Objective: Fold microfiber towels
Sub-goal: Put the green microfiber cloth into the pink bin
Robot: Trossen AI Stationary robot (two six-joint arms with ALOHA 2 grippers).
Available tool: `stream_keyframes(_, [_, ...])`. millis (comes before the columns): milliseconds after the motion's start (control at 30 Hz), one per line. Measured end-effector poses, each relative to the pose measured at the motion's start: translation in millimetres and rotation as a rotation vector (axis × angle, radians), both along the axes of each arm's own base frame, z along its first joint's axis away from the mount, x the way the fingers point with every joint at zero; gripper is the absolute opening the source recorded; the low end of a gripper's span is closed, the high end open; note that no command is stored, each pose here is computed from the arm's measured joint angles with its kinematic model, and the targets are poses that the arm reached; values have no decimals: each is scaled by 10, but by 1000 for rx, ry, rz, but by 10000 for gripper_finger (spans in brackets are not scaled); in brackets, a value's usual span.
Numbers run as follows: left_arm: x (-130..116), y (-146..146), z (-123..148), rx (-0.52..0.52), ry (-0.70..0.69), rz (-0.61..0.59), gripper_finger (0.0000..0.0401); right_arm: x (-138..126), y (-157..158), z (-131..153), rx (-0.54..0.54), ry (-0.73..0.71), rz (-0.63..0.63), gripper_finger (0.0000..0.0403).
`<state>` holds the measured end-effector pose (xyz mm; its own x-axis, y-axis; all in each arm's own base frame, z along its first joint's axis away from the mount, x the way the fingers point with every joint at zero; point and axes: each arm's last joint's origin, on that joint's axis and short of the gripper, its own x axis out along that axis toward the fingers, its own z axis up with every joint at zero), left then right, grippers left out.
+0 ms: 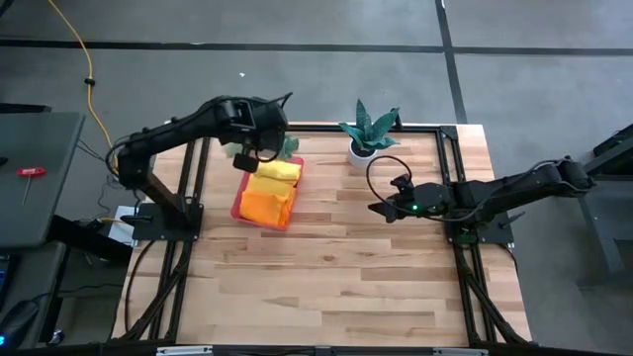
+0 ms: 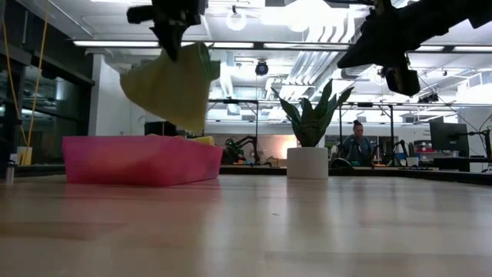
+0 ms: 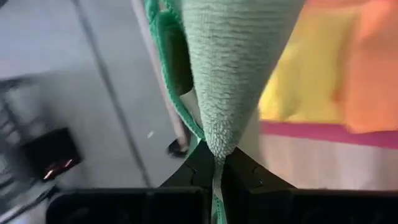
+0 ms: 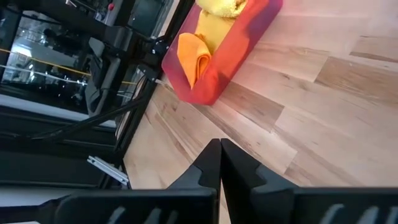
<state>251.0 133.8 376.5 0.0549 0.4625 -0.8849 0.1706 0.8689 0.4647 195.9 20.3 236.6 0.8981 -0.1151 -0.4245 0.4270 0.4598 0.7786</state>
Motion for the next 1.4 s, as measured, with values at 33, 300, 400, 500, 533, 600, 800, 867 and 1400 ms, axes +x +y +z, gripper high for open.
stream_keyframes(33, [7, 16, -4, 25, 9, 10, 0, 0, 0, 0, -4, 0, 1, 0])
stream_keyframes(300, [85, 42, -227, -45, -27, 50, 0, 0, 0, 0, -6, 1, 2, 0])
stream_keyframes(400, [111, 24, -378, -47, -9, 81, 0, 0, 0, 0, -6, 1, 3, 0])
stream_keyframes(500, [111, -28, -512, -63, 33, 81, 0, 0, 1, 0, -7, 1, 5, 0])
stream_keyframes(533, [110, -51, -565, -85, 48, 76, 0, 0, 0, 0, -7, 1, 5, 0])
stream_keyframes(600, [110, -113, -659, -125, 71, 67, 0, 0, 1, 0, -9, 1, 8, 0])
stream_keyframes(800, [148, -330, -828, -247, 92, 26, 0, 0, 2, 0, -28, 4, 18, 0])
stream_keyframes(867, [158, -386, -851, -298, 88, 10, 0, 0, 1, 0, -28, 4, 18, 0])
stream_keyframes(1400, [283, -272, -1158, -527, 169, -112, 0, 1, 1, 0, -28, 4, 17, 0])
